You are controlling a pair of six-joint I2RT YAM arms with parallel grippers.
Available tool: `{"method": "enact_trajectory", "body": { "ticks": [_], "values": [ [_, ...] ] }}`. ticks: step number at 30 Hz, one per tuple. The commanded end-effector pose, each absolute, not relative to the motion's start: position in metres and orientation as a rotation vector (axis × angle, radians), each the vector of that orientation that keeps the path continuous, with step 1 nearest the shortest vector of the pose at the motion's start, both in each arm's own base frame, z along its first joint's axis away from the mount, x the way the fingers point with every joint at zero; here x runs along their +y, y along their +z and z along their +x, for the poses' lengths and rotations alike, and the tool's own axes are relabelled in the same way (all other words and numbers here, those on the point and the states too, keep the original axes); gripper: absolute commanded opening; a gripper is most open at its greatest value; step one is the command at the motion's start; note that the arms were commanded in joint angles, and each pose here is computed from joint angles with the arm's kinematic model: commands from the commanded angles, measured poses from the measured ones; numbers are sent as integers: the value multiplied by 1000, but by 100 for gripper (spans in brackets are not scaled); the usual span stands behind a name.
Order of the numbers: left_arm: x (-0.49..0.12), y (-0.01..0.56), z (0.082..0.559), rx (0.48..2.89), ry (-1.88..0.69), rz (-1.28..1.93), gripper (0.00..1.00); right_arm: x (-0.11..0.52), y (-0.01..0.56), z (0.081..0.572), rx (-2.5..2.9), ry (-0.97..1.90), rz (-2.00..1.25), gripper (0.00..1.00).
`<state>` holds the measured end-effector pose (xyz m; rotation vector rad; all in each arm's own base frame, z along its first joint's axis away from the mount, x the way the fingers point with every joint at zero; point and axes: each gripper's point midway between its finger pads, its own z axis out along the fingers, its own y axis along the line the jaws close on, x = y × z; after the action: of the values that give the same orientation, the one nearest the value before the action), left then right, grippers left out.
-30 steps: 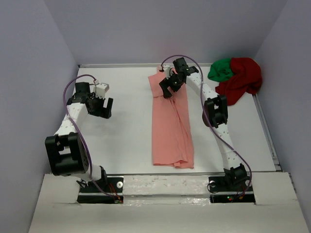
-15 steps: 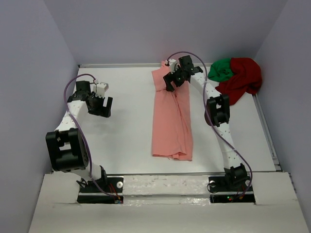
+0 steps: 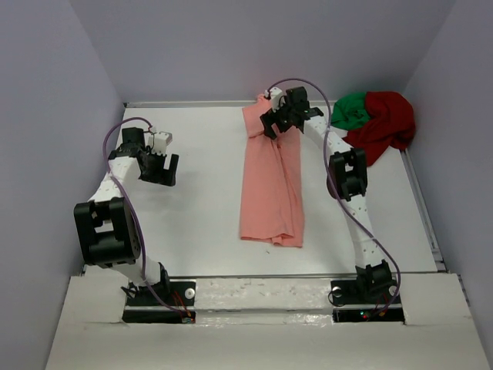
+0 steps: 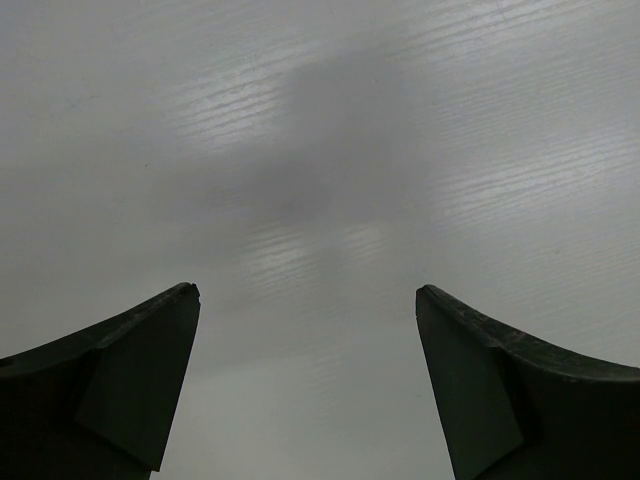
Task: Fold and stack the t-shirts
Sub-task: Rotate the tshirt 90 degrees
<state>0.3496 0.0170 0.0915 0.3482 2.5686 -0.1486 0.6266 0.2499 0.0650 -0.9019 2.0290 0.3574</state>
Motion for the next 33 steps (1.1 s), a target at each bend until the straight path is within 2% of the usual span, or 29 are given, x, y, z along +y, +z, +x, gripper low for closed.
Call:
{"method": "enact_trajectory", "body": {
  "ticks": [1,9,16,23,26,27,30,32,33],
  "values": [
    [15,113,354,2514,-151,341,99,250,153,620,1876,353,-889,100],
    [8,130,350,2452,-181,358,99,232,187,593,1886,295,-875,100],
    [6,138,339,2404,-161,365,99,259,183,535,1923,513,-1138,99],
    [3,138,339,2393,-185,373,99,261,138,495,2071,444,-1337,88],
    [-10,137,337,2384,-275,425,99,249,142,473,2167,455,-1303,79],
    [-15,134,334,2402,-317,443,99,242,128,457,2239,470,-1302,76],
    [-31,133,332,2394,-421,513,99,221,140,432,2309,399,-1251,71],
    [-41,129,330,2396,-463,555,99,203,121,404,2402,377,-1237,70],
    [-44,128,330,2395,-465,566,99,198,141,395,2371,355,-1209,70]
  ]
}}
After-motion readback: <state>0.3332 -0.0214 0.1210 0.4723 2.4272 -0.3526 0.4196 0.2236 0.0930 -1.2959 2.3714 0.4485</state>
